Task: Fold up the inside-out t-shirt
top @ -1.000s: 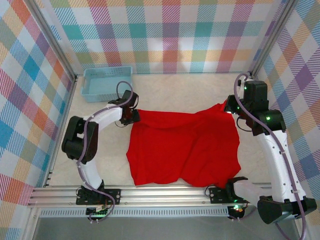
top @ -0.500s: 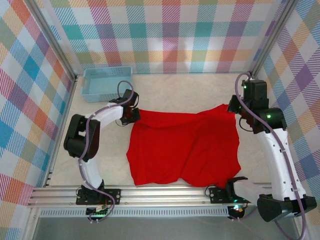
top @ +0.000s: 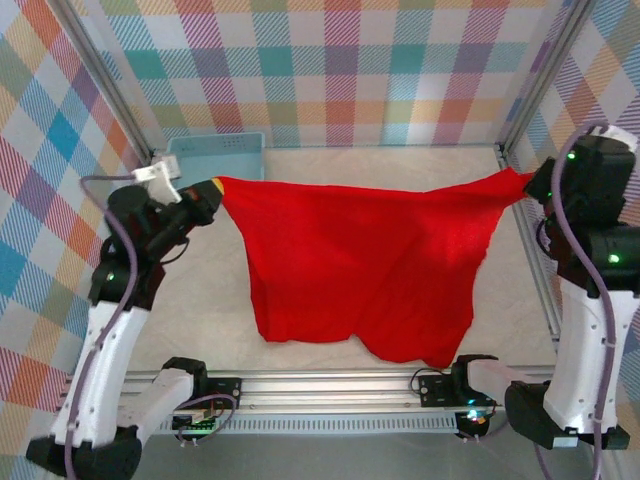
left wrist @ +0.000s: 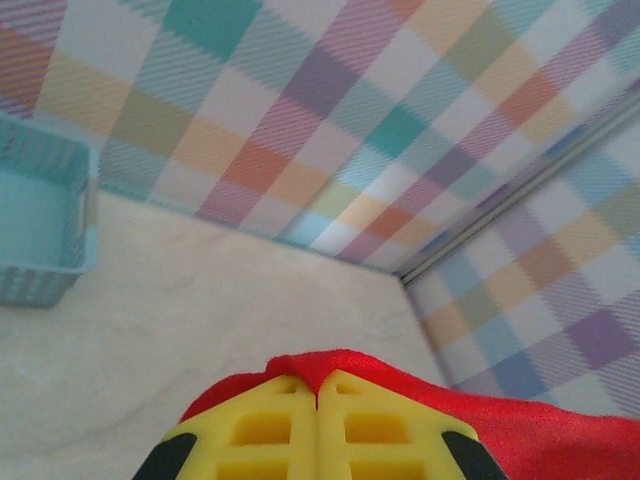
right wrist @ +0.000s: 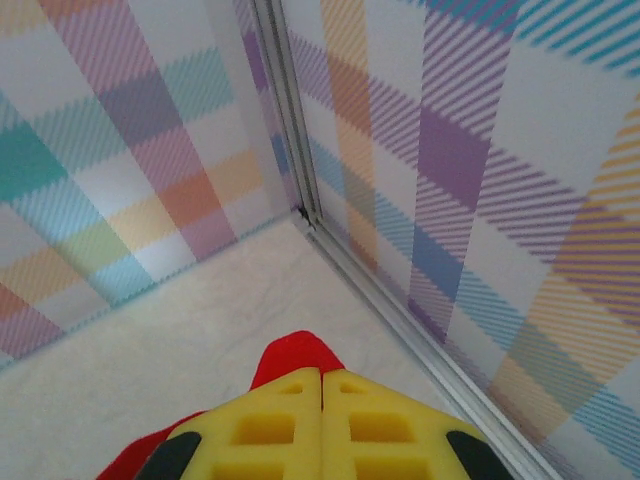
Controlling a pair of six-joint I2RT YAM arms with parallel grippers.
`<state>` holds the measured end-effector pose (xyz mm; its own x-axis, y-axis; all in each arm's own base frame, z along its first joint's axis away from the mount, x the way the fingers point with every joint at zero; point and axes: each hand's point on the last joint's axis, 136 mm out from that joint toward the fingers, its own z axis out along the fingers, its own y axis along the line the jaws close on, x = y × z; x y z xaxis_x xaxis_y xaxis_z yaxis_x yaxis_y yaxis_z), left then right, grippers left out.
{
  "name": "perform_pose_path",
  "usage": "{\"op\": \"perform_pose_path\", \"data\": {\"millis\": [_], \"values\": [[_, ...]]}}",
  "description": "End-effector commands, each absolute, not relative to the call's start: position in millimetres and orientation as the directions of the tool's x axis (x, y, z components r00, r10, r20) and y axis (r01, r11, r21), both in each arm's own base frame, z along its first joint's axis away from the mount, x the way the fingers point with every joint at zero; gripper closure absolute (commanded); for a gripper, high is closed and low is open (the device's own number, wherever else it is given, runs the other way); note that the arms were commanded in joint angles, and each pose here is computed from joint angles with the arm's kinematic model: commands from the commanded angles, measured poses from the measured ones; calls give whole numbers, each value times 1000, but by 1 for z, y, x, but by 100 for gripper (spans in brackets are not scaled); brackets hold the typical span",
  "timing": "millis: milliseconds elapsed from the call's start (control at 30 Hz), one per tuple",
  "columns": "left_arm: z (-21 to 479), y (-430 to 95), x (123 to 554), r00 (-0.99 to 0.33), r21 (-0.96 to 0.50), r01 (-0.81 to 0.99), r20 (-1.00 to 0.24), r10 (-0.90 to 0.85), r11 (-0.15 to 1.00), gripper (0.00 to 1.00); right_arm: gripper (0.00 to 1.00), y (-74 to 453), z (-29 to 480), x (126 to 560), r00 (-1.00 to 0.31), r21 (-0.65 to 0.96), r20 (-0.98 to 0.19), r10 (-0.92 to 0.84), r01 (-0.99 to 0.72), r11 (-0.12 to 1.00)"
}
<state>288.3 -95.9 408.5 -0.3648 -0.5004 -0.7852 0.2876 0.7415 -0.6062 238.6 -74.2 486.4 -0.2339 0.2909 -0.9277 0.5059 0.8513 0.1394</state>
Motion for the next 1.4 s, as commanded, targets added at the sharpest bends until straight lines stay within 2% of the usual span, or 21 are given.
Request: {"op": "perform_pose_path", "data": {"millis": [0, 167, 367, 433, 533, 700, 900, 1000, 1167, 1367], "values": [[447, -97, 252, -315, -604, 382, -797, -516, 699, 100, 100, -76, 523, 207, -144, 166, -953, 267, 488, 857], [504, -90, 185, -151, -524, 500, -837, -526, 690, 100, 100, -53, 579, 146, 58, 264, -964, 259, 303, 916], [547, -90, 124, -44, -437, 603, -854, -519, 667, 100, 100, -45, 636, 50, 324, 305, -916, 237, 177, 936], [558, -88, 109, -13, -420, 619, -850, -526, 663, 100, 100, -46, 650, 31, 382, 301, -898, 219, 168, 939], [564, -85, 105, 4, -421, 609, -846, -533, 672, 100, 100, -46, 661, 29, 410, 296, -888, 207, 166, 941], [544, -82, 147, -63, -481, 531, -843, -534, 698, 100, 100, -43, 655, 84, 316, 273, -926, 208, 176, 946], [472, -88, 245, -251, -574, 375, -819, -516, 728, 100, 100, -33, 607, 195, 96, 229, -972, 215, 178, 957], [414, -96, 301, -367, -612, 296, -782, -504, 734, 100, 100, -29, 563, 256, -27, 213, -975, 221, 183, 960], [307, -112, 386, -530, -636, 156, -699, -480, 755, 100, 100, -25, 461, 353, -232, 187, -945, 233, 204, 961], [208, -145, 468, -680, -598, 39, -603, -418, 800, 100, 100, -35, 345, 446, -428, 107, -873, 232, 296, 949]]}}
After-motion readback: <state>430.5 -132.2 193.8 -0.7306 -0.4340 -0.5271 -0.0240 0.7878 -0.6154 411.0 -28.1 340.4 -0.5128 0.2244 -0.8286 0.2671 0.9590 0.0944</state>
